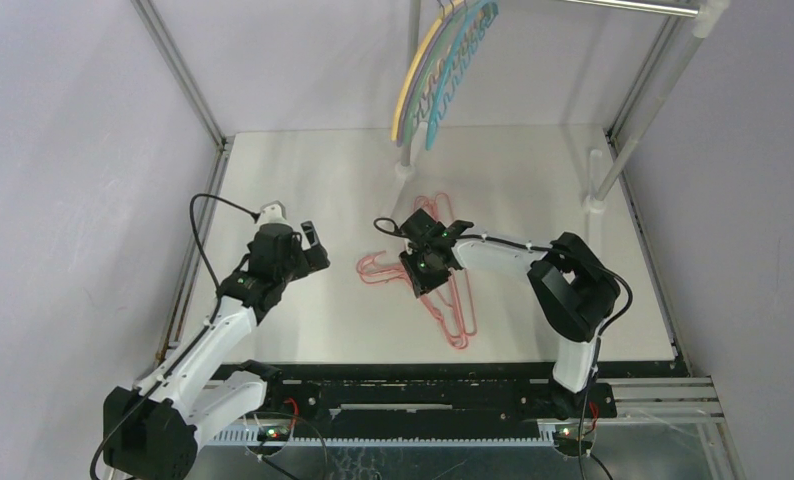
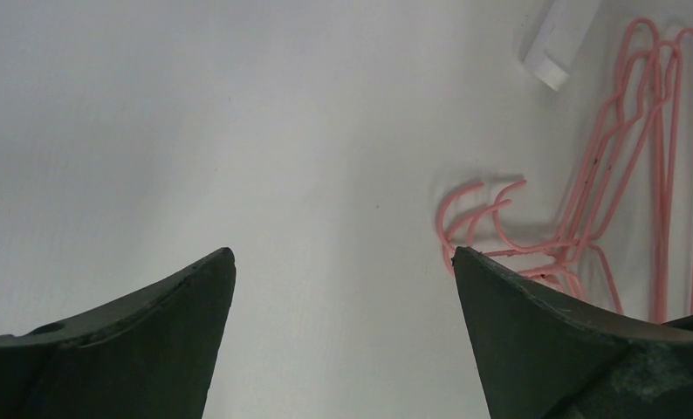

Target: Organize the hangers

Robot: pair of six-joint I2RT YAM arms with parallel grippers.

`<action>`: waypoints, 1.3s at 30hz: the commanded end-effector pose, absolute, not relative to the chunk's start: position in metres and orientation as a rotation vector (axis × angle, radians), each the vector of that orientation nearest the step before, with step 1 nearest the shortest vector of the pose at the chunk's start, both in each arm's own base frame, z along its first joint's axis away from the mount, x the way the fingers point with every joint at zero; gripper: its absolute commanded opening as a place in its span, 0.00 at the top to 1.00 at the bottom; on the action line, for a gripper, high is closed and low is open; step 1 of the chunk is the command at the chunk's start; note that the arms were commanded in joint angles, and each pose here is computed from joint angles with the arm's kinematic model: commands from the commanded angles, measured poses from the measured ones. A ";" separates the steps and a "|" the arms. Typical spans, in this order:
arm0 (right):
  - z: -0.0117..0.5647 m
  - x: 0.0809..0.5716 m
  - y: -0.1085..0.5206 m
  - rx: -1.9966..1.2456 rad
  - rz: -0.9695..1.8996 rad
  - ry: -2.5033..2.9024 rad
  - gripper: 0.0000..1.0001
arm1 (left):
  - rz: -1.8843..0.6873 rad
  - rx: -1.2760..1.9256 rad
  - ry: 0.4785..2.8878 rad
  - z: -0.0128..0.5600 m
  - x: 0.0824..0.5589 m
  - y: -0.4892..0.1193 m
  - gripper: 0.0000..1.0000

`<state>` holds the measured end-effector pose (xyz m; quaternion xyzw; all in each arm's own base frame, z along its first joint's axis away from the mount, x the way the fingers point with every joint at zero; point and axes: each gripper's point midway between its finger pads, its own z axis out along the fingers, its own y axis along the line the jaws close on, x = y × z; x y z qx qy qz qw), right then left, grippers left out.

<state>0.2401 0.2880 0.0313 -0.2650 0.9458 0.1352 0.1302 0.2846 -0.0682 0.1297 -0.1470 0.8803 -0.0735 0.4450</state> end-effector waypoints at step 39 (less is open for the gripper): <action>0.201 0.250 0.226 -0.342 0.942 2.478 1.00 | -0.194 -0.365 2.143 0.139 0.287 -0.069 0.01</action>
